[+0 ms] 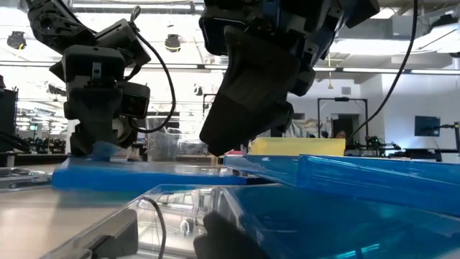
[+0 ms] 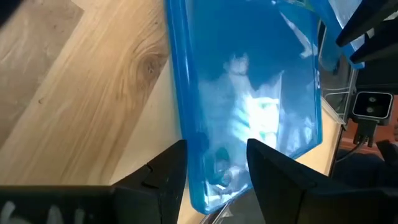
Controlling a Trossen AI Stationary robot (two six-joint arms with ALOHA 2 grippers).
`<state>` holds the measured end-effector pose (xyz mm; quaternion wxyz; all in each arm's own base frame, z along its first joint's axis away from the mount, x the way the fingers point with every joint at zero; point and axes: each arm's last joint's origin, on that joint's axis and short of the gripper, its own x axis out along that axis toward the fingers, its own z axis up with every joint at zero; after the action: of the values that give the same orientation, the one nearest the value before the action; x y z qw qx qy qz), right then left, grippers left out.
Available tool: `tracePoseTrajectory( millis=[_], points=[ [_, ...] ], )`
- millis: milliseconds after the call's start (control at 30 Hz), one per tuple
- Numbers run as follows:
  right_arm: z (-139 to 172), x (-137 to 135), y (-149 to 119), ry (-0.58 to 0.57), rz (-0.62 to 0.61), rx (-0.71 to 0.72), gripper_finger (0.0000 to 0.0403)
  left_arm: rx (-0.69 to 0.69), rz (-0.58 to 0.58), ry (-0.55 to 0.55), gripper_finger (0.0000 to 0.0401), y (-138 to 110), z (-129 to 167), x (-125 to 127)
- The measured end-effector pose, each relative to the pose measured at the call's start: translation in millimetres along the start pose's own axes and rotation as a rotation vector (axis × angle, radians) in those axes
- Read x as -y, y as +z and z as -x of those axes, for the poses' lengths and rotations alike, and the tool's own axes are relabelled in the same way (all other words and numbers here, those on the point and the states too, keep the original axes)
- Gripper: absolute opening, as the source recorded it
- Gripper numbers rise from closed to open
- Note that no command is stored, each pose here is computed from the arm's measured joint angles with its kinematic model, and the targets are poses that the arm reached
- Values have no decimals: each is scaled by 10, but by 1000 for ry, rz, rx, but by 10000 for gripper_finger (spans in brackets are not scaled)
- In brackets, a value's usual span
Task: Pick & place jewel cases by type
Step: Put the left blue CD case into the transparent bin
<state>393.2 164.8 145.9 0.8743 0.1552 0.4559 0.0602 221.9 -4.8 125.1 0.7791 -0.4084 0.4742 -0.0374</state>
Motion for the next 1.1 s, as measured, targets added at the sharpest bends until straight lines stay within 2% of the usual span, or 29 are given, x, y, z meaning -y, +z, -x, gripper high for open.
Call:
tracePoseTrajectory(
  millis=[267,433,600,1100],
  points=[
    [-8,-86,-19,85,13,-13,107,11,1,17,160,2,1,-6],
    [-204,-125,-100,150,5,-33,107,8,2,16,160,-9,-1,-13],
    [-343,-123,-101,130,-73,-32,107,-19,8,12,160,-45,-10,-22],
    [-355,-107,-56,100,-103,-9,107,-17,17,5,160,-40,-10,-18]
  ],
)
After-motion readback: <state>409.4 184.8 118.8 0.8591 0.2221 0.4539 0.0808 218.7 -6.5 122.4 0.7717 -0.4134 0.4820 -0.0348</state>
